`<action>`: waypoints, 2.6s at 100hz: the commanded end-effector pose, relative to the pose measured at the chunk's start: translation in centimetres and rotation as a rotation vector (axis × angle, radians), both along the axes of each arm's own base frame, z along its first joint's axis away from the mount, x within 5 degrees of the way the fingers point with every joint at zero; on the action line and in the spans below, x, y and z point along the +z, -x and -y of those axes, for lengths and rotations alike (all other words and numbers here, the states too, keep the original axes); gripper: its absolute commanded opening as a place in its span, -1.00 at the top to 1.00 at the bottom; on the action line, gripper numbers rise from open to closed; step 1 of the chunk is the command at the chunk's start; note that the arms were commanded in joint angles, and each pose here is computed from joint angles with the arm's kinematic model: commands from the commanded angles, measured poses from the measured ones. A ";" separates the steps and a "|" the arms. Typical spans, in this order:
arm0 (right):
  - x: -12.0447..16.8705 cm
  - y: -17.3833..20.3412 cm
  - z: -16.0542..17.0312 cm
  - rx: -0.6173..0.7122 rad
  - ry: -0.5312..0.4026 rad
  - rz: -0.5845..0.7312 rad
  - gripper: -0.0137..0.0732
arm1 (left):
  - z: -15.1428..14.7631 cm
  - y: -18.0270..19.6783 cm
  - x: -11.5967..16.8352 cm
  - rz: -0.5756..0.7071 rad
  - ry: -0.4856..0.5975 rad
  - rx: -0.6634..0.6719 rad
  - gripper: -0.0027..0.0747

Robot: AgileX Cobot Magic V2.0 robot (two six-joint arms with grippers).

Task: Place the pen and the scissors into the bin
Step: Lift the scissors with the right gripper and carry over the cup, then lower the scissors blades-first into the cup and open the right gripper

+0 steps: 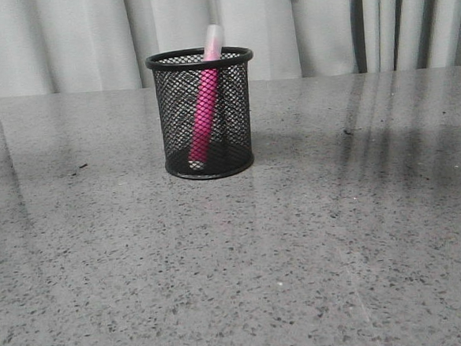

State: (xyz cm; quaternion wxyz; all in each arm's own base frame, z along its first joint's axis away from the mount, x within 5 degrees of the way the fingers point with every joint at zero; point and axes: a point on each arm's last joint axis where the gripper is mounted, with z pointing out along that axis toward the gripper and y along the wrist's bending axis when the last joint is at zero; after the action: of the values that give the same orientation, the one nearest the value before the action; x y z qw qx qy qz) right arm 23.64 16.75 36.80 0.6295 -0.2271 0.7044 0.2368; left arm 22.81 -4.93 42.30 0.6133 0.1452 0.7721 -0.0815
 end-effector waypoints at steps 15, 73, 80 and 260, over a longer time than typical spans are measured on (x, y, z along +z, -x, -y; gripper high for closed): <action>0.2 -2.0 -2.7 0.136 -0.051 0.101 0.85 | -0.3 0.6 2.1 0.108 0.039 0.026 0.79; -0.6 -5.4 -2.2 0.134 -0.062 0.167 0.85 | -0.3 0.6 2.1 0.106 0.039 0.026 0.79; -1.4 -5.3 -2.2 0.144 -0.062 0.152 0.85 | -0.3 0.6 2.1 0.108 0.039 0.026 0.79; -7.3 -5.9 -0.9 0.163 -0.084 0.058 0.85 | -0.4 0.6 2.1 0.110 0.032 0.028 0.79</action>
State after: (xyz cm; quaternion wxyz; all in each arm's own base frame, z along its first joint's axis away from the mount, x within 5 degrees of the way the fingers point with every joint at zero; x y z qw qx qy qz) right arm 29.92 17.70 26.64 0.5934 -0.2624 0.7051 0.2861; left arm 22.81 -4.93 42.30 0.6134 0.1458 0.7720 -0.0810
